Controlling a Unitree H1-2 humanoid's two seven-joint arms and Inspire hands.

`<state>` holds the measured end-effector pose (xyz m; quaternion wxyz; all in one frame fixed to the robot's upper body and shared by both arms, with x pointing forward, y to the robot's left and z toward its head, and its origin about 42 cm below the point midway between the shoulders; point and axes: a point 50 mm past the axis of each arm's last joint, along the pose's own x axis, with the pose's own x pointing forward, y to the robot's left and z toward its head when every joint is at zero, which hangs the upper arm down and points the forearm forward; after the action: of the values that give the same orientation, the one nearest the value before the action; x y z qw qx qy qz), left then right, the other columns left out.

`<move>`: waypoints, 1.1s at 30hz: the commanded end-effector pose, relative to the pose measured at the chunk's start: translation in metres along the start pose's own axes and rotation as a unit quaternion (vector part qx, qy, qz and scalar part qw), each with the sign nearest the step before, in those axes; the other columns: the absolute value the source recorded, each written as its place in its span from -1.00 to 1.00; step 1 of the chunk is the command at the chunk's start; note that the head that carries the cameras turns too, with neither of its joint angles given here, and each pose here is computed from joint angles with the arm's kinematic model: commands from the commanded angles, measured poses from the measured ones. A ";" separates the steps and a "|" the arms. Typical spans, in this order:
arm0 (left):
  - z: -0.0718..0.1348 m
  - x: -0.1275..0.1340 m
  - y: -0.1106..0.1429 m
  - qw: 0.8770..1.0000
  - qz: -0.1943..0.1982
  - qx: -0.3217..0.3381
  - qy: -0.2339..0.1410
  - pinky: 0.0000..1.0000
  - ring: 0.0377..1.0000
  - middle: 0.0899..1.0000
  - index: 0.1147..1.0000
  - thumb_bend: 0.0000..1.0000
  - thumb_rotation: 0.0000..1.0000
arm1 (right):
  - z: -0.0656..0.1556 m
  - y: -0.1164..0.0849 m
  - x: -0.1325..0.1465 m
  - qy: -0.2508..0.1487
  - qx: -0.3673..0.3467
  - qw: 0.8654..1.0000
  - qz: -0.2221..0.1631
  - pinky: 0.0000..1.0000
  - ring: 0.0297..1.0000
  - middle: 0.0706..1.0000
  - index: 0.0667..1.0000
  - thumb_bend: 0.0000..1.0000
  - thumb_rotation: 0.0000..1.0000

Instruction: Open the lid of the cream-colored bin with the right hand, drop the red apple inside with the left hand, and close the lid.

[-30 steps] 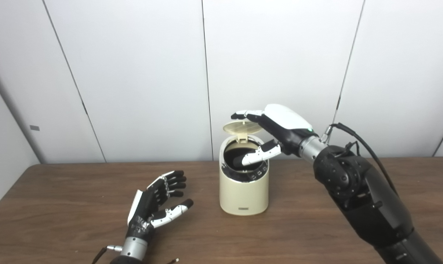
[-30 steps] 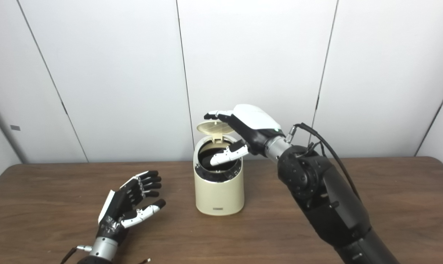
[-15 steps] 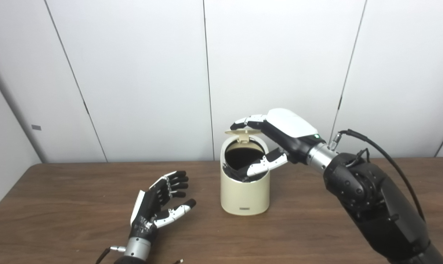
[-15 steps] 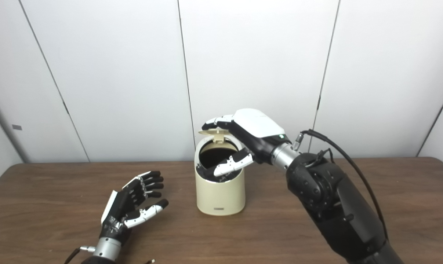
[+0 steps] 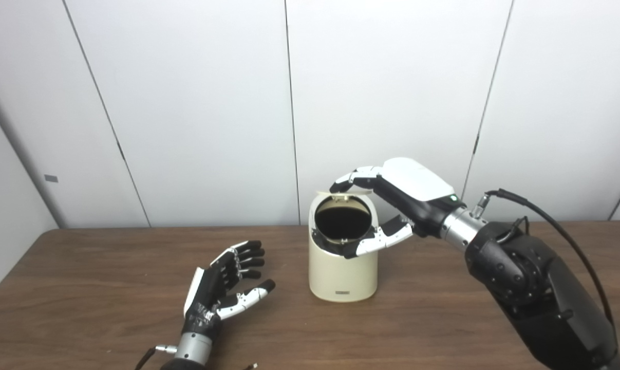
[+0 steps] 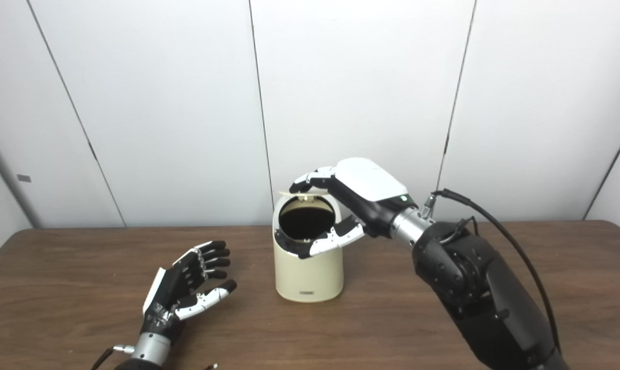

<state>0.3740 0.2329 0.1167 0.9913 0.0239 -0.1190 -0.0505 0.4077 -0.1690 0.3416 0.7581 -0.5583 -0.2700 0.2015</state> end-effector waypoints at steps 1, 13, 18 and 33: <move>-0.021 -0.024 -0.013 0.999 0.005 -0.017 0.038 0.34 0.42 0.43 0.47 0.29 -0.97 | 0.008 -0.022 0.001 -0.024 -0.021 0.999 -0.026 0.50 0.73 0.51 0.49 0.33 0.00; -0.019 -0.025 -0.011 0.999 0.005 -0.012 0.036 0.27 0.40 0.43 0.46 0.28 -0.98 | 0.005 -0.012 -0.006 -0.040 -0.056 0.998 -0.010 0.53 0.70 0.45 0.44 0.33 -0.04; -0.016 -0.025 -0.013 0.999 0.008 -0.014 0.037 0.26 0.39 0.42 0.46 0.29 -1.00 | 0.005 -0.005 -0.008 -0.037 -0.052 0.998 0.007 0.65 0.72 0.45 0.44 0.34 -0.02; -0.014 -0.026 -0.017 0.999 0.009 -0.019 0.039 0.26 0.40 0.43 0.46 0.28 -0.98 | 0.010 0.010 -0.010 -0.033 -0.099 0.993 0.054 0.88 0.77 0.47 0.47 0.38 -0.07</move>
<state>0.3654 0.2254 0.1173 0.9926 0.0176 -0.1104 -0.0479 0.3965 -0.1644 0.3153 0.6959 -0.6259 -0.2534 0.2446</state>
